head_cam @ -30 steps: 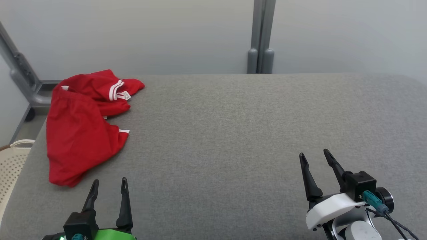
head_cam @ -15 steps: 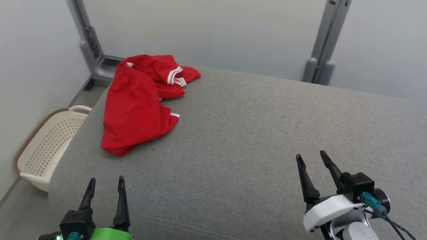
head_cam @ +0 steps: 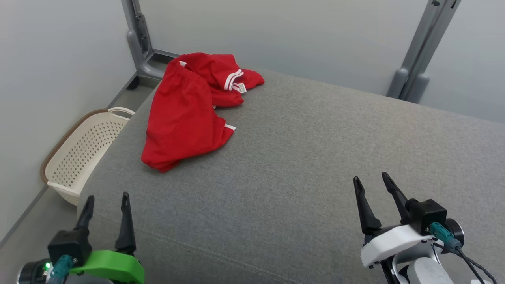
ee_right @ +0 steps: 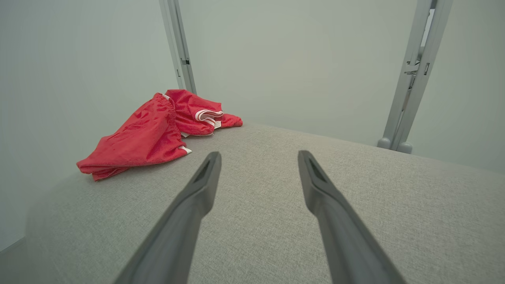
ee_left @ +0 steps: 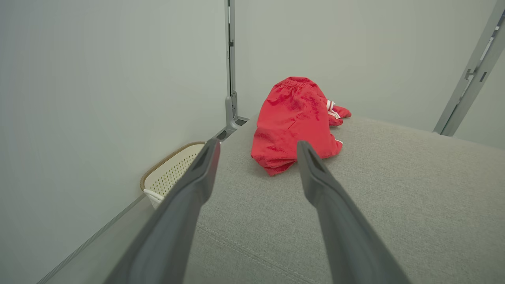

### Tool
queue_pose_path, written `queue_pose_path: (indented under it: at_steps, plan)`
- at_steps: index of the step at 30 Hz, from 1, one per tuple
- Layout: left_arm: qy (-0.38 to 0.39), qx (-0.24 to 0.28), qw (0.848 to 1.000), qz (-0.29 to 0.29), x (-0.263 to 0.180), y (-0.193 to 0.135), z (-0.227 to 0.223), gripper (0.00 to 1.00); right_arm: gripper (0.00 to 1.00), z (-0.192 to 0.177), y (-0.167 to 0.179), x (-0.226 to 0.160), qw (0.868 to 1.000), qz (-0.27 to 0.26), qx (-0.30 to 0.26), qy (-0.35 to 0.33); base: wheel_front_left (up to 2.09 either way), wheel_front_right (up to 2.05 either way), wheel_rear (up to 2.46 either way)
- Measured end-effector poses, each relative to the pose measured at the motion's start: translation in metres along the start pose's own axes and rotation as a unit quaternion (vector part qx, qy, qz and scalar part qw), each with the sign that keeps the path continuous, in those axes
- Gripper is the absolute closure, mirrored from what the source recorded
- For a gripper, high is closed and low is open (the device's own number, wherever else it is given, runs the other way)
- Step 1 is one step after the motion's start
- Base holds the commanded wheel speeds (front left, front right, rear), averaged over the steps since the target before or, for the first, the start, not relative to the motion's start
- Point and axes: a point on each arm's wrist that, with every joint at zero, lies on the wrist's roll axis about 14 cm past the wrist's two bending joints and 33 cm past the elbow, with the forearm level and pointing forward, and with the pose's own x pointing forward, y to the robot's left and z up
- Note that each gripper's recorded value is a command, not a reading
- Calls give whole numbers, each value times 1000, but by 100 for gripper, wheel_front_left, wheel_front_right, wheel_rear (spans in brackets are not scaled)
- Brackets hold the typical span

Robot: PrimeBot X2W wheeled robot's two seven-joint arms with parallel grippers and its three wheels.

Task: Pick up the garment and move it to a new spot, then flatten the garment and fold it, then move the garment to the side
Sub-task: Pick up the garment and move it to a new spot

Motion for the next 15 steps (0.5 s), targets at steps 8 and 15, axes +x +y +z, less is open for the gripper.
queue_pose_path:
  at_steps: [8, 15]
  plan:
    - [7, 13, 999, -31, 49, -6, 28, 0, 0, 1, -32, -13, 999, -48, -6, -2, 0, 0, 0]
    - [71, -35, 996, -35, 109, -5, 22, 0, 0, 6, -71, -23, 995, -101, -18, -10, 0, 0, 0]
